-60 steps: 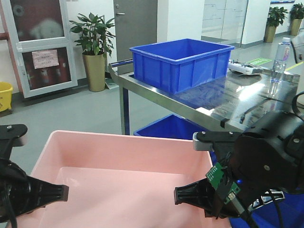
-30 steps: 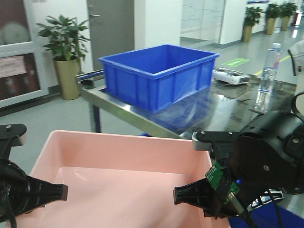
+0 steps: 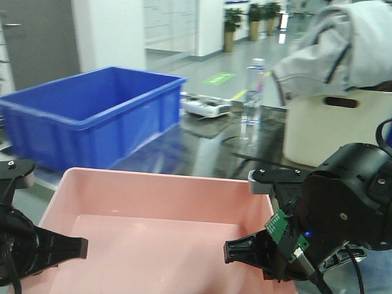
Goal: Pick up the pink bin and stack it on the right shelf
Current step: 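Hold the bin with both grippers while the base turns and drives, then hold the bin with both grippers as the base stops at the table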
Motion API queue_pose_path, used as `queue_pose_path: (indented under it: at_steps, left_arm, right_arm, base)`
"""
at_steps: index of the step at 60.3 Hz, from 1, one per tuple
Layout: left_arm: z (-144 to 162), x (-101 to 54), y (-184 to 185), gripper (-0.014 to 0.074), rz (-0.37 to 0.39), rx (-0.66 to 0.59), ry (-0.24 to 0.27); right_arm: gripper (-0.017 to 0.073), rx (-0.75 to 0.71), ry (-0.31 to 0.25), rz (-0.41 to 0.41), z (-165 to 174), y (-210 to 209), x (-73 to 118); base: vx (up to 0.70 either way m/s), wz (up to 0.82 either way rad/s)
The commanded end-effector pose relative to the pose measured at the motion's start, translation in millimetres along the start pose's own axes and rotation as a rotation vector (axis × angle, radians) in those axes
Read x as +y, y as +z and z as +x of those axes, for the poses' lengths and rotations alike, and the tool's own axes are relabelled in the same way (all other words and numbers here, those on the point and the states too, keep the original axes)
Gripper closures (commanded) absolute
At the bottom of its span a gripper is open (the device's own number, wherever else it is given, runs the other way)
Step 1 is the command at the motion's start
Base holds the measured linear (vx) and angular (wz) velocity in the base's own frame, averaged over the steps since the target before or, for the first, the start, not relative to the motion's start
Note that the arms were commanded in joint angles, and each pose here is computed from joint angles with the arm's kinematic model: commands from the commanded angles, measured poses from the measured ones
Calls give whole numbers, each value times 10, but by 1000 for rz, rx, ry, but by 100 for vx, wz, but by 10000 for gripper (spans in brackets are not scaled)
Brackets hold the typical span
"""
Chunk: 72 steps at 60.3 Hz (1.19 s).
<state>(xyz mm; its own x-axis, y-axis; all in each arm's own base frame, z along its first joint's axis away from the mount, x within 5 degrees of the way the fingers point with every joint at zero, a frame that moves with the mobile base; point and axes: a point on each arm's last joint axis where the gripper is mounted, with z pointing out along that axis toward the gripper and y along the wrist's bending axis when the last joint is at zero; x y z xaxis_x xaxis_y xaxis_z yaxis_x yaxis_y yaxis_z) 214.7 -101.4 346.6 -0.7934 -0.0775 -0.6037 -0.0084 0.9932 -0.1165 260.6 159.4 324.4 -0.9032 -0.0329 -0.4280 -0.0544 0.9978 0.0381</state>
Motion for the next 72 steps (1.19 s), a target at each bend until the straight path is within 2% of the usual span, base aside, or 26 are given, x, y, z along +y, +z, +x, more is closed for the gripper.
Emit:
queue_pose_path:
  at_steps: [1, 33, 72]
  left_arm:
    - [-136, -25, -228, 485, 75, -143, -9]
    - [-136, -25, -228, 485, 75, -143, -9]
    - [-136, -25, -228, 485, 75, -143, -9]
  right_arm:
    - [513, -80, -30, 50, -71, -153, -100]
    - [513, -80, -30, 50, -71, -153, -100]
    - [513, -79, -31, 51, -71, -150, -99]
  base:
    - [29, -69]
    - [25, -55]
    - [16, -25]
